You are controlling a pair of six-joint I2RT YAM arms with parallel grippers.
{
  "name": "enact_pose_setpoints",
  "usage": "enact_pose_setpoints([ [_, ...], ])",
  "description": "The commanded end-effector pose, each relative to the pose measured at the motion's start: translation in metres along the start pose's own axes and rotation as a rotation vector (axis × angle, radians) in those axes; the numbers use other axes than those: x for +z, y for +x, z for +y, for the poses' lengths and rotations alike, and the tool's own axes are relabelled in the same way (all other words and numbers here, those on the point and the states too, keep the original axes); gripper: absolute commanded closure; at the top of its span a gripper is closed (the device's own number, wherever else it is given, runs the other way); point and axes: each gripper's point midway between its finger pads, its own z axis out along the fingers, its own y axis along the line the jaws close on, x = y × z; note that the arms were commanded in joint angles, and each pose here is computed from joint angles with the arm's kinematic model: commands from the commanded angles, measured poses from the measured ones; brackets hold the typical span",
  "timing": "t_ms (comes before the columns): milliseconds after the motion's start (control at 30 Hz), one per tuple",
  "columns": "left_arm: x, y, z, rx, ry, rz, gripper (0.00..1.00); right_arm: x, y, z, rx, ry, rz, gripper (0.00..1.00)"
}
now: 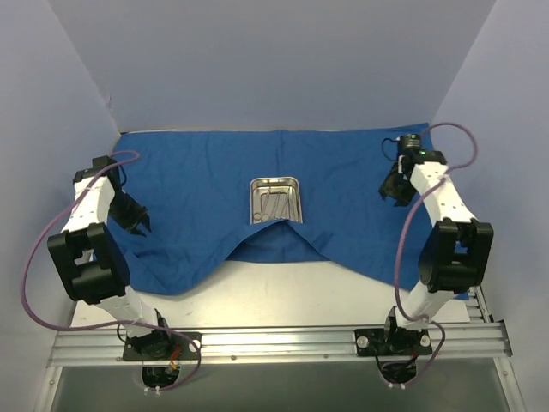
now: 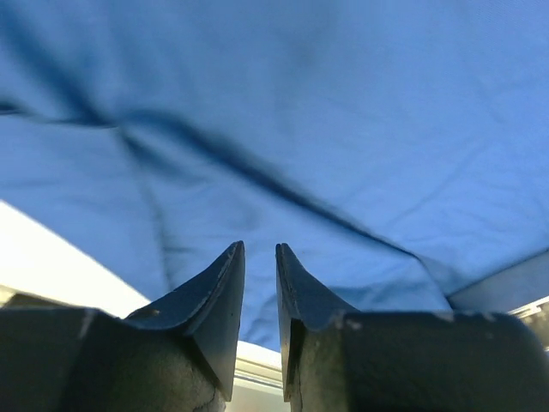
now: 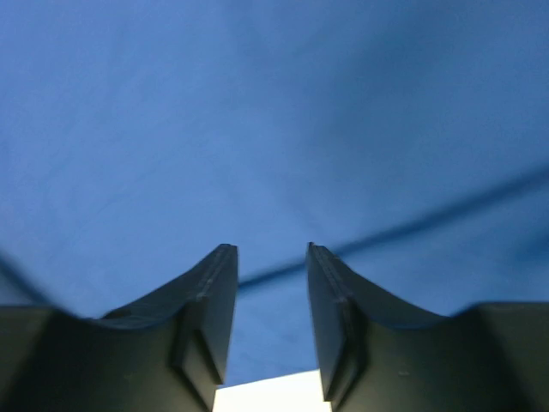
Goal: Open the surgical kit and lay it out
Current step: Open the surgical kit at the center of the board.
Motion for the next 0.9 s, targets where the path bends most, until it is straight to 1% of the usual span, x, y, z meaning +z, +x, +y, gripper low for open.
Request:
enact_pose_setpoints([
  [0, -0.014, 0.001, 0.040, -0.058, -0.092, -0.018, 0.70, 0.009, 0.007, 0.053, -0.018, -0.169, 0.054, 0.64],
  [33, -0.010, -0.002, 0.047, -0.072, -0.082, -0.016, 0.70, 0.013, 0.015, 0.064, -0.043, -0.212, 0.079, 0.67],
  [67, -0.007, -0.002, 0.052, -0.076, -0.097, 0.000, 0.71, 0.014, 0.021, 0.079, -0.061, -0.279, 0.108, 0.68],
  [100, -0.008, 0.001, 0.064, -0.083, -0.157, 0.017, 0.70, 0.019, 0.028, 0.084, -0.082, -0.284, 0.135, 0.69],
  [200, -0.006, 0.001, 0.089, -0.142, -0.246, 0.040, 0.68, 0.017, 0.042, 0.100, -0.158, -0.302, 0.151, 0.69],
  [267, -0.004, -0.004, 0.096, -0.168, -0.263, 0.035, 0.68, 0.012, 0.053, 0.114, -0.195, -0.336, 0.159, 0.69],
  [300, -0.003, -0.010, 0.096, -0.172, -0.263, 0.020, 0.67, 0.009, 0.057, 0.118, -0.205, -0.348, 0.164, 0.69],
  [333, -0.001, -0.013, 0.097, -0.172, -0.274, 0.015, 0.61, 0.007, 0.060, 0.123, -0.212, -0.360, 0.163, 0.68],
  [367, 0.001, -0.020, 0.095, -0.170, -0.280, 0.020, 0.60, 0.004, 0.066, 0.129, -0.225, -0.372, 0.167, 0.68],
  [433, 0.008, -0.022, 0.097, -0.164, -0.318, 0.058, 0.60, 0.001, 0.069, 0.136, -0.232, -0.396, 0.159, 0.68],
  [667, 0.015, -0.032, 0.102, -0.156, -0.371, 0.027, 0.60, 0.001, 0.076, 0.135, -0.263, -0.395, 0.173, 0.69],
  [800, 0.022, -0.036, 0.091, -0.113, -0.403, 0.009, 0.60, 0.004, 0.083, 0.131, -0.278, -0.383, 0.204, 0.71],
  [867, 0.025, -0.037, 0.087, -0.114, -0.398, -0.004, 0.60, 0.008, 0.087, 0.132, -0.278, -0.381, 0.223, 0.72],
])
